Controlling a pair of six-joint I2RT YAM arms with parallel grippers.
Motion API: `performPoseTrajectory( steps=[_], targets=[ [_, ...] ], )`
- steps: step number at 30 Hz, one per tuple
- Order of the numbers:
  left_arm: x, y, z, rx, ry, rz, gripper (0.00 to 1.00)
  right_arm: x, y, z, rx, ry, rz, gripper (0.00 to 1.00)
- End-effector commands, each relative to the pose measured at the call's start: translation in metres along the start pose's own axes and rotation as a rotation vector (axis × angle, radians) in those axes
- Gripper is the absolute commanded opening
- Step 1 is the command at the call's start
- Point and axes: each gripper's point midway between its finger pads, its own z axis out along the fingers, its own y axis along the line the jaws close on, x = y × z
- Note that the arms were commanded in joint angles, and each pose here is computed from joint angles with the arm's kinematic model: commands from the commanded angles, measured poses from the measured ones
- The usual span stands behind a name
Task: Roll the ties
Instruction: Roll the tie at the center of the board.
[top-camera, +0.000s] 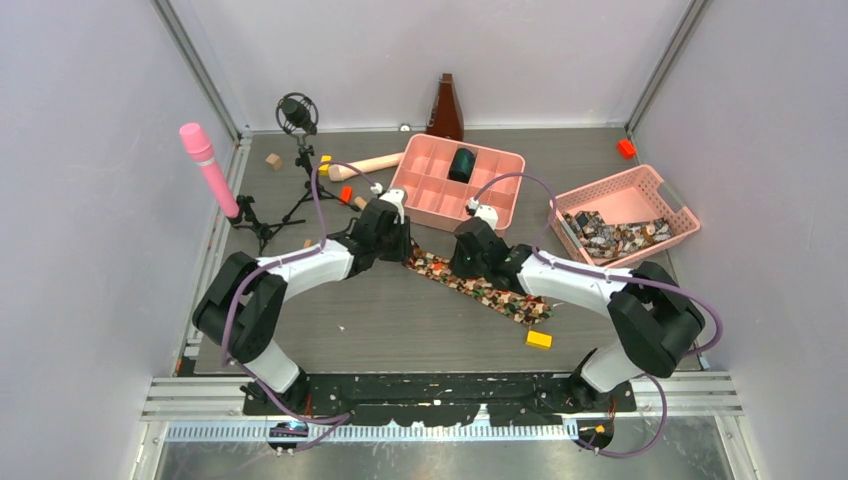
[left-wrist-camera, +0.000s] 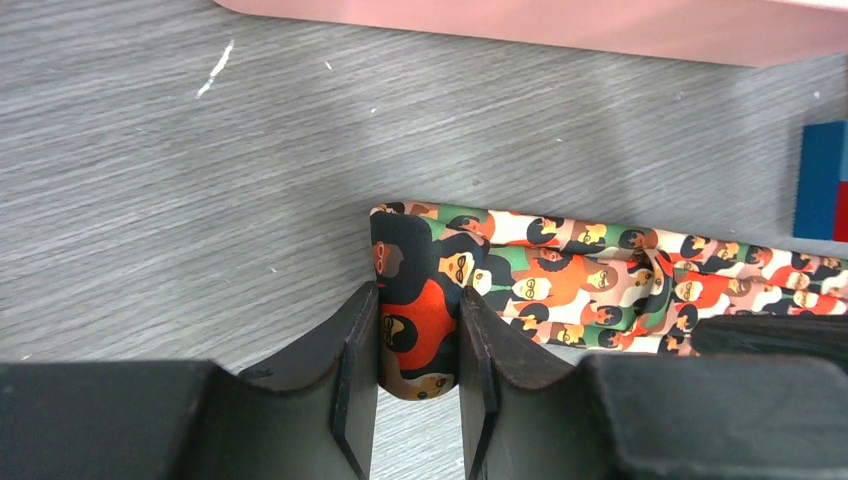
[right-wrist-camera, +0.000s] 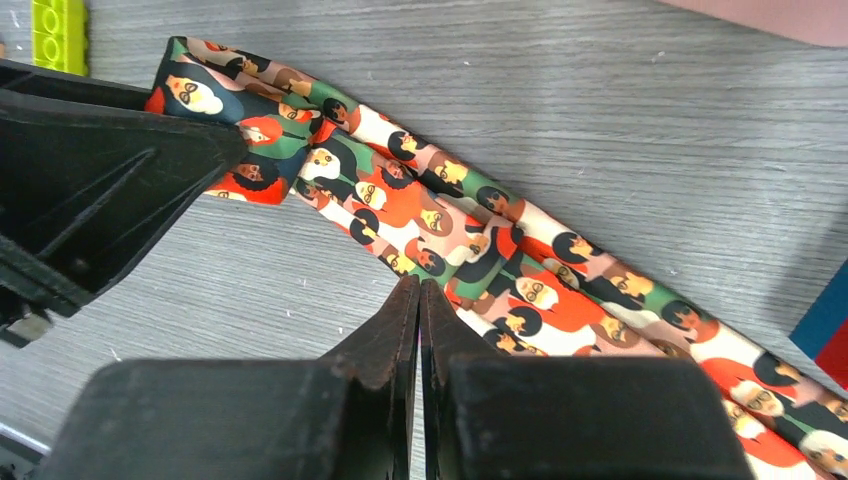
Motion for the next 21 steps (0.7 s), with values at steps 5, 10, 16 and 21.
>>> performPoseTrajectory(
  steps=[5,10,16,21],
  targets=[
    [-0.029,0.006,-0.002,-0.157,-0.094,0.065,0.00,-0.022,-0.004,-0.018,0.006,-0.073,0.014,0.07],
    [-0.030,0.006,0.001,-0.238,-0.107,0.133,0.00,-0.025,-0.010,-0.025,0.015,-0.081,0.017,0.06],
    [-0.029,0.012,0.006,-0.338,-0.117,0.202,0.00,-0.031,-0.016,-0.035,0.025,-0.102,0.021,0.05],
    [-0.031,0.014,0.008,-0.396,-0.129,0.260,0.00,-0.036,-0.019,-0.044,0.032,-0.121,0.018,0.05]
  ],
)
